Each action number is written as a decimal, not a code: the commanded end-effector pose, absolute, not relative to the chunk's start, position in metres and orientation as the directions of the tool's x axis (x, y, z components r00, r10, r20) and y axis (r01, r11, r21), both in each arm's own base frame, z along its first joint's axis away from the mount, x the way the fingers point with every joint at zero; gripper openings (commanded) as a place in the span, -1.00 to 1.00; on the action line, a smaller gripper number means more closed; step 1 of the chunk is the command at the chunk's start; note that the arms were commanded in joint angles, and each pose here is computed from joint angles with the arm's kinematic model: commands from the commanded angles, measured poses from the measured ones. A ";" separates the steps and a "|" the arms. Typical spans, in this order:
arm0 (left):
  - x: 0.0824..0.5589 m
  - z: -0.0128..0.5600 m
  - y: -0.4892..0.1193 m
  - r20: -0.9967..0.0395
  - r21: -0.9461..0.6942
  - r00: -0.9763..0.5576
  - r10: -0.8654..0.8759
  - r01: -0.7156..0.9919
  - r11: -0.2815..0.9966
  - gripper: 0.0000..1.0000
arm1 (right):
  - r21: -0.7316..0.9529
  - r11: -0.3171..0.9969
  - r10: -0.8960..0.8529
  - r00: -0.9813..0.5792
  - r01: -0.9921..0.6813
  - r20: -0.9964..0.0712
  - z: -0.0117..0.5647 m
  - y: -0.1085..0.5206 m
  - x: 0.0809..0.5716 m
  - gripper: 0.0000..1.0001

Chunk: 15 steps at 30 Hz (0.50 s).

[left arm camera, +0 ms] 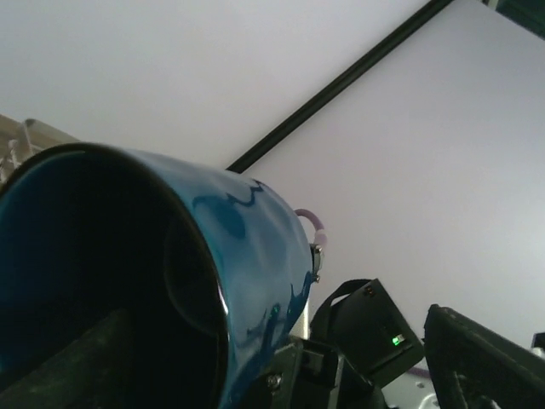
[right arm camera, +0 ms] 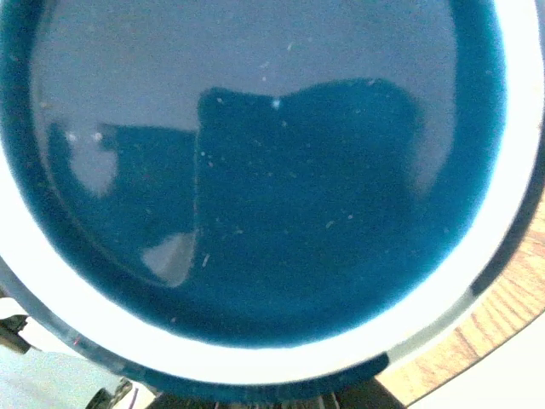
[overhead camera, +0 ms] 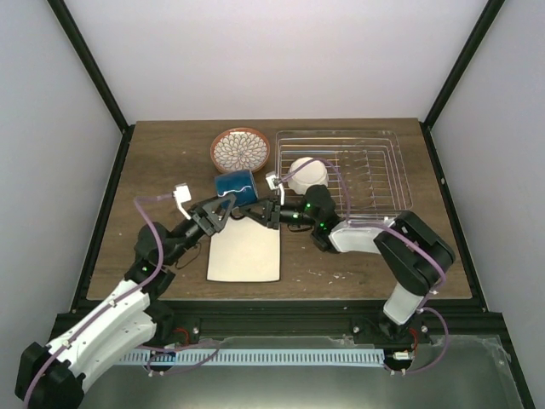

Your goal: Load the mixed dishes into the dish rack

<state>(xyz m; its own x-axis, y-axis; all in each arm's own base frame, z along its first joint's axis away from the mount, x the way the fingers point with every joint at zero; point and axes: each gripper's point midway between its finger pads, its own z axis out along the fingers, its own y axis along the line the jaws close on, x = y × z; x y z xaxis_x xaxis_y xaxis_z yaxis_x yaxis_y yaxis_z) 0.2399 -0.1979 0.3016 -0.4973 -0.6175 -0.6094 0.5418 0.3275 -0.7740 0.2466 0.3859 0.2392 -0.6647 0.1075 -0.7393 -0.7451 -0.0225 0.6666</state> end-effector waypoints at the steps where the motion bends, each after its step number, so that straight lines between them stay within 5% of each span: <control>1: 0.245 0.287 -0.184 -0.645 -0.758 -0.453 -0.616 0.483 0.438 0.99 | 0.588 0.054 0.205 -0.567 -0.807 -0.798 0.278 0.370 0.268 -0.99; 15: 0.264 0.278 -0.139 -0.802 -0.573 -0.369 -0.469 0.252 0.780 1.00 | 0.435 0.577 0.026 -0.517 -0.691 -0.856 0.268 0.279 0.337 -0.99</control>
<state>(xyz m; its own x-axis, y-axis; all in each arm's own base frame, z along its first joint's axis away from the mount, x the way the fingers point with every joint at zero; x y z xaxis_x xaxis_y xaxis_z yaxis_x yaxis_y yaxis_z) 0.2582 -0.1502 0.2838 -0.3747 -0.5495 -0.7468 0.3211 0.6787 -0.6605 0.3175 0.3063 0.2493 -0.5935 0.1150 -0.7966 -0.6971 0.4214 0.5801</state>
